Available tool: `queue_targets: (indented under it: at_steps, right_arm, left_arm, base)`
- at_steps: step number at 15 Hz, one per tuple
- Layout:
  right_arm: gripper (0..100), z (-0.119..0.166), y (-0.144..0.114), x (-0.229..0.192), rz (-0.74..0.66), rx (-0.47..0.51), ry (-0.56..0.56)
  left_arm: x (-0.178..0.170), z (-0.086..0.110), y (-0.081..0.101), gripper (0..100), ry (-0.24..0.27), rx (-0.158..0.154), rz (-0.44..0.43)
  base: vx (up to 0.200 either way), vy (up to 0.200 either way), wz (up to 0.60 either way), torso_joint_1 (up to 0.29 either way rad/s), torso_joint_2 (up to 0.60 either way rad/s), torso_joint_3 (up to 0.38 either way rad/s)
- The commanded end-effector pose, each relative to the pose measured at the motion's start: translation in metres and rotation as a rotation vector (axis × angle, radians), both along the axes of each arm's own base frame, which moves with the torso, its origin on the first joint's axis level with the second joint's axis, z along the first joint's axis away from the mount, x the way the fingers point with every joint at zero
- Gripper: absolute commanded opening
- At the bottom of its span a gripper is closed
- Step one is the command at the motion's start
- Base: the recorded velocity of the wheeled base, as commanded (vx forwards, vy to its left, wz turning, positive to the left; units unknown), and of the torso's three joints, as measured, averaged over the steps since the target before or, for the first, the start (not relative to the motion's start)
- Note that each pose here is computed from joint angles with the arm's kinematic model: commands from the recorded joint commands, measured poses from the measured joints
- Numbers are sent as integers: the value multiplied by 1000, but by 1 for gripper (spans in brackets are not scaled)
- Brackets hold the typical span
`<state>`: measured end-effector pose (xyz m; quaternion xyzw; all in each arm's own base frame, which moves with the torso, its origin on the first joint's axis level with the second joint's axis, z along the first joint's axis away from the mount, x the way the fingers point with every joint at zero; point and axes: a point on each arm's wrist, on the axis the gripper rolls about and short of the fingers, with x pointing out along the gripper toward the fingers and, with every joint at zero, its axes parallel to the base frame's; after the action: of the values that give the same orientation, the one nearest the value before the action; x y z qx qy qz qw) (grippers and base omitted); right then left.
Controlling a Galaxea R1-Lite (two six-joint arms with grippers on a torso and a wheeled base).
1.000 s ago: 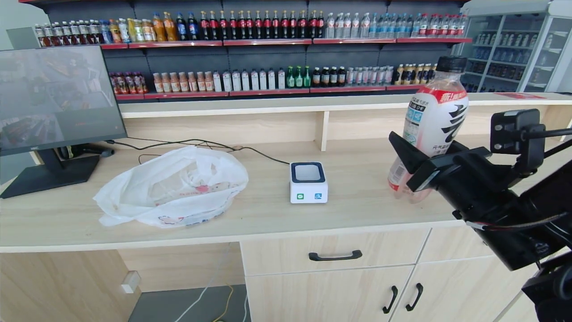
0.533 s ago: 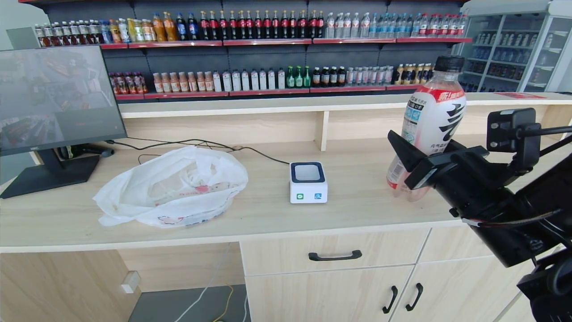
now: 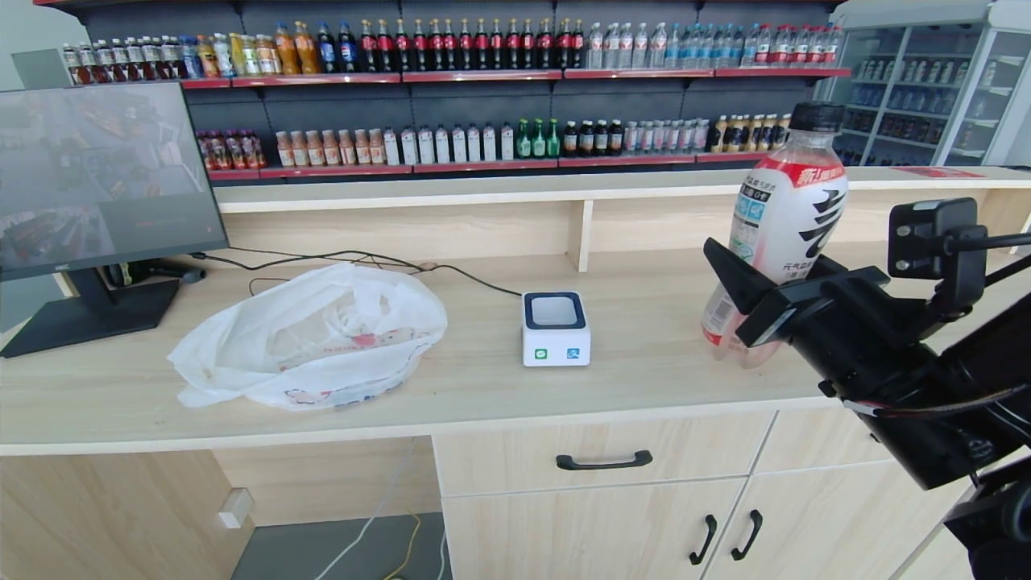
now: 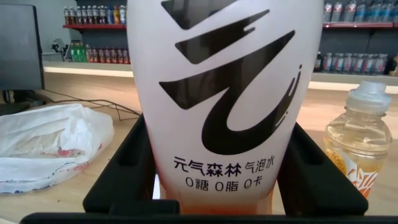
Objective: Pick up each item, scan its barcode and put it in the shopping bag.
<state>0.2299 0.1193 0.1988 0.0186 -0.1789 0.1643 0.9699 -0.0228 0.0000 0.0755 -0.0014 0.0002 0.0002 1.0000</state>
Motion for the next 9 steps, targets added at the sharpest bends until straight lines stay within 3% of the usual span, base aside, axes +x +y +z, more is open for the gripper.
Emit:
queue_targets:
  at_steps: [1,9]
  right_arm:
    - [0,0,0,-1,1,1,-2]
    - [0,1,-1,-2,3,1,-3]
  left_arm:
    - [0,0,0,100,0,0,1]
    - [0,0,0,100,0,0,1]
  base:
    - [0,200,0,2,2,2]
    - [0,200,0,6,2,3]
